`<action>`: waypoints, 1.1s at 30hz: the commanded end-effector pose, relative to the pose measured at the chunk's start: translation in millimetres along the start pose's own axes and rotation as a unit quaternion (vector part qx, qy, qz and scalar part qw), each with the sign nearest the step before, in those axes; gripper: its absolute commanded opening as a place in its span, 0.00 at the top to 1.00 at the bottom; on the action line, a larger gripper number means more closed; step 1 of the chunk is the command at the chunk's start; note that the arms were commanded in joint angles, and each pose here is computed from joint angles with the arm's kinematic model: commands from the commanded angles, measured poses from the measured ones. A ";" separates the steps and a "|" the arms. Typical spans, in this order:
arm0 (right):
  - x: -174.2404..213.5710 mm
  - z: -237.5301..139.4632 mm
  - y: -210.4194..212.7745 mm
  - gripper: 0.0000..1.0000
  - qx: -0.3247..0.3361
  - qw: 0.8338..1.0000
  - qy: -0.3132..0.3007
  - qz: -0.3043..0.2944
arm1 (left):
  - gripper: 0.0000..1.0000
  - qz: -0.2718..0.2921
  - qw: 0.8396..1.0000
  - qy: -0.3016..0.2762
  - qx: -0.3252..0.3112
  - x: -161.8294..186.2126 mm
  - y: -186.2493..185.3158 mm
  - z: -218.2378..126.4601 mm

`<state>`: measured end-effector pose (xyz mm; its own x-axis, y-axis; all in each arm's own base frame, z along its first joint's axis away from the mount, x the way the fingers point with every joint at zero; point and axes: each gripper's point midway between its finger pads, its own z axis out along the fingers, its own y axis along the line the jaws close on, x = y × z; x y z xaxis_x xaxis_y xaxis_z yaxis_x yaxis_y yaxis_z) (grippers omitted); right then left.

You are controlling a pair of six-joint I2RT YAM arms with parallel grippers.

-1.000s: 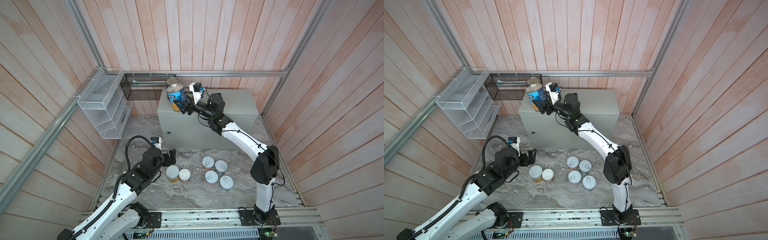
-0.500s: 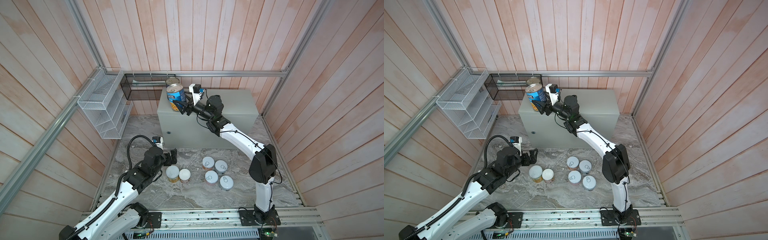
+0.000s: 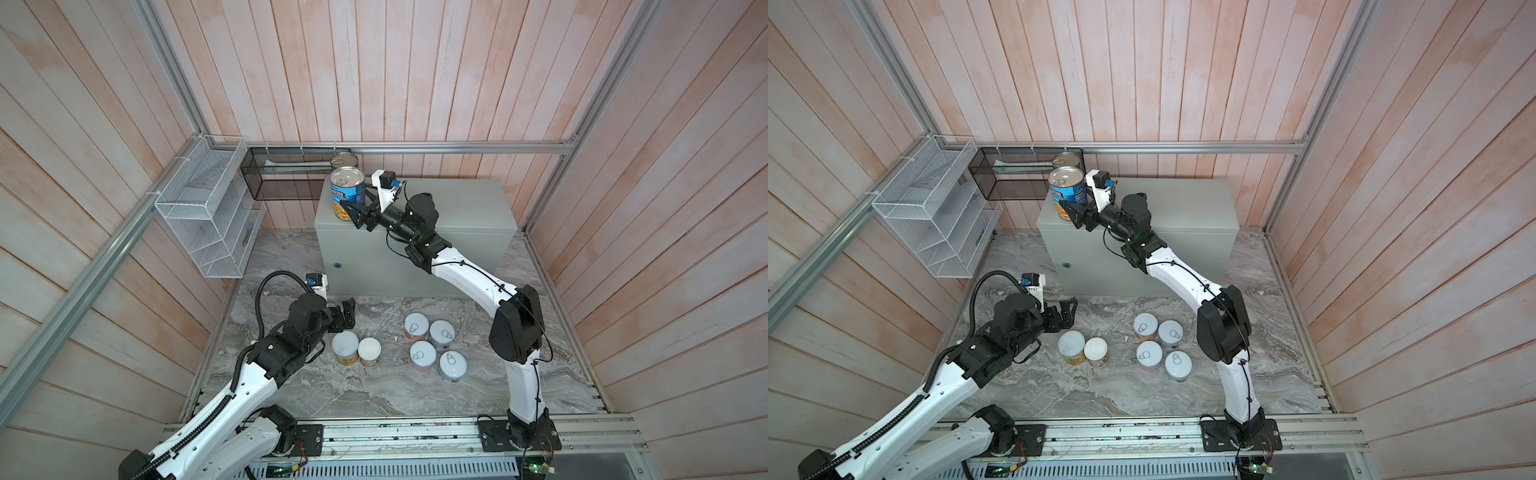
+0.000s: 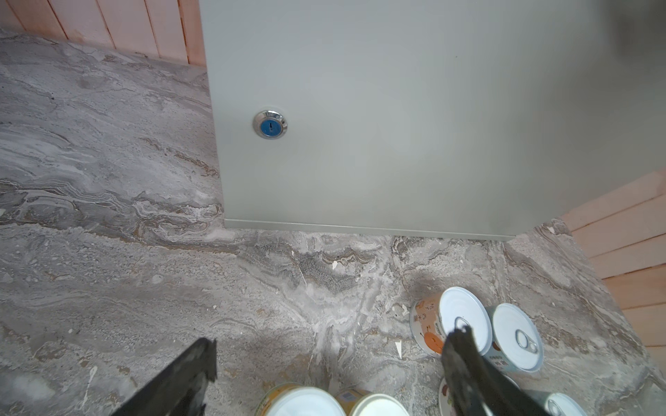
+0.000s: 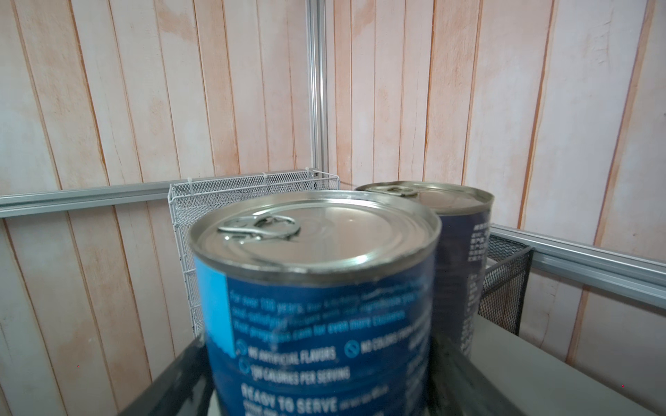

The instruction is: Place and organize the canned foods onto the counter

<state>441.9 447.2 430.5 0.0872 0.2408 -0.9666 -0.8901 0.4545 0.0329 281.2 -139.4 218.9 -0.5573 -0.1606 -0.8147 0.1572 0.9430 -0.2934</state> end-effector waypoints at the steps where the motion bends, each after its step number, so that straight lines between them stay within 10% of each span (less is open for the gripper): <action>1: 21.6 3.4 -11.9 0.20 0.018 0.999 0.027 0.011 | 0.00 -0.010 1.000 -0.012 0.007 -9.3 -3.4 -2.6; 8: 8.4 -21.1 -35.2 0.02 -0.003 0.997 0.020 0.077 | 0.00 -0.006 1.000 -0.011 0.011 -12.9 -6.3 -3.3; 25: -4.2 -82.8 -22.4 0.02 0.038 0.997 0.063 0.025 | 0.00 0.004 0.999 -0.026 -0.020 -27.0 1.4 -13.6; 33: -14.1 -75.8 -35.0 0.26 0.065 0.995 0.080 0.001 | 0.00 -0.014 0.999 -0.028 -0.011 -24.5 2.3 -22.3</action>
<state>426.0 363.2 422.7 0.0168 0.1429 -0.9896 -0.8449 0.5313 0.0624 280.4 -133.4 239.3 -0.5332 -0.1729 -0.8281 0.1418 0.9468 -0.2890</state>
